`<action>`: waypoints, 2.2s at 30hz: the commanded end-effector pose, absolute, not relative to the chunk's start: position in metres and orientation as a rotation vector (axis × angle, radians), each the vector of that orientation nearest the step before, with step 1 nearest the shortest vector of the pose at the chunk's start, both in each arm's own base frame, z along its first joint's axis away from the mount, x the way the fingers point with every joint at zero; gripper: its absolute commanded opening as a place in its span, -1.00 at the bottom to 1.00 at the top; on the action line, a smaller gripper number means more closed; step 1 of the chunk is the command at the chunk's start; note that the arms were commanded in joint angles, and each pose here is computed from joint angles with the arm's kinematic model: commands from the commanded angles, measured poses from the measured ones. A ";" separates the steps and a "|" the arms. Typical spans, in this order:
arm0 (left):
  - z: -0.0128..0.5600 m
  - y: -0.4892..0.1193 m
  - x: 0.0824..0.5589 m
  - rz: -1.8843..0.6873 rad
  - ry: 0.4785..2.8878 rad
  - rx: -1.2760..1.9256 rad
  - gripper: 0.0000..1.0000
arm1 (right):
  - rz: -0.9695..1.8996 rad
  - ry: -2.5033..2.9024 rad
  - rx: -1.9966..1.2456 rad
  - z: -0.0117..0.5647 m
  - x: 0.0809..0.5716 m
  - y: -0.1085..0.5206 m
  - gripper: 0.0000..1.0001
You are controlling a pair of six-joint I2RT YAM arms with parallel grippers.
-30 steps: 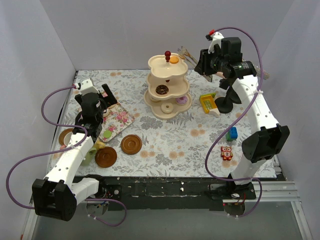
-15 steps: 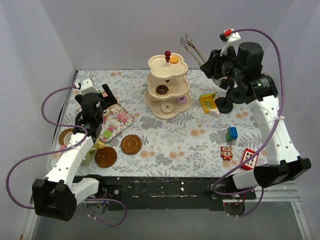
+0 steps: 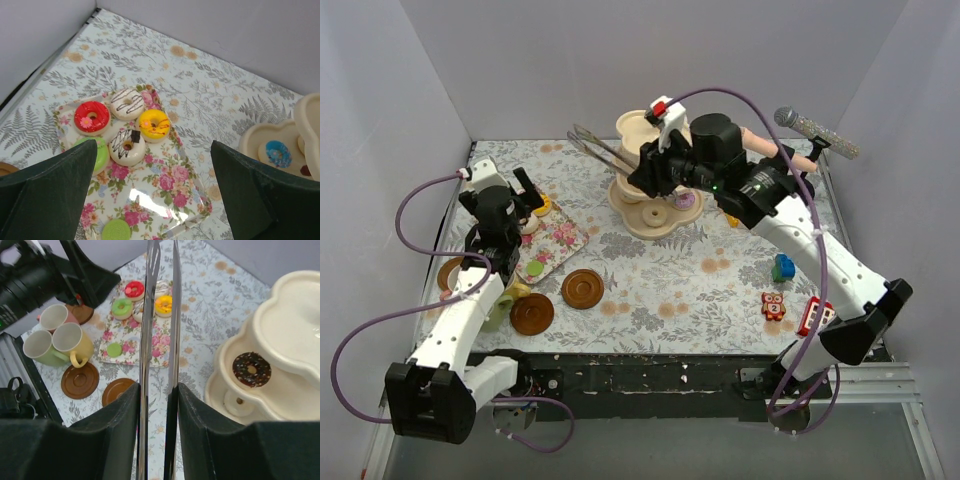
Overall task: Serve the afternoon tea
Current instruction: Pick up the desert from the tray.
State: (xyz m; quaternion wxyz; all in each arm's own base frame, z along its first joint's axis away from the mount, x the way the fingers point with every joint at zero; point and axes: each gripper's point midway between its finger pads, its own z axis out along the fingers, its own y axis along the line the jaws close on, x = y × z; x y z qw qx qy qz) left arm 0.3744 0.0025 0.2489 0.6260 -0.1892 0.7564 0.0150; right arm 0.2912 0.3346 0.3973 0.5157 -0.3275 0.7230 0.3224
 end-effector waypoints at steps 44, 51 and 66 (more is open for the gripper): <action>0.264 0.008 0.373 0.022 1.667 -0.436 0.96 | 1.038 2.115 -0.923 0.136 0.292 0.498 0.05; 0.264 0.007 0.374 0.017 1.668 -0.430 0.96 | 0.982 2.150 -0.888 0.121 0.305 0.501 0.05; 0.265 0.007 0.373 0.015 1.665 -0.429 0.96 | 0.980 2.171 -0.927 0.112 0.318 0.522 0.05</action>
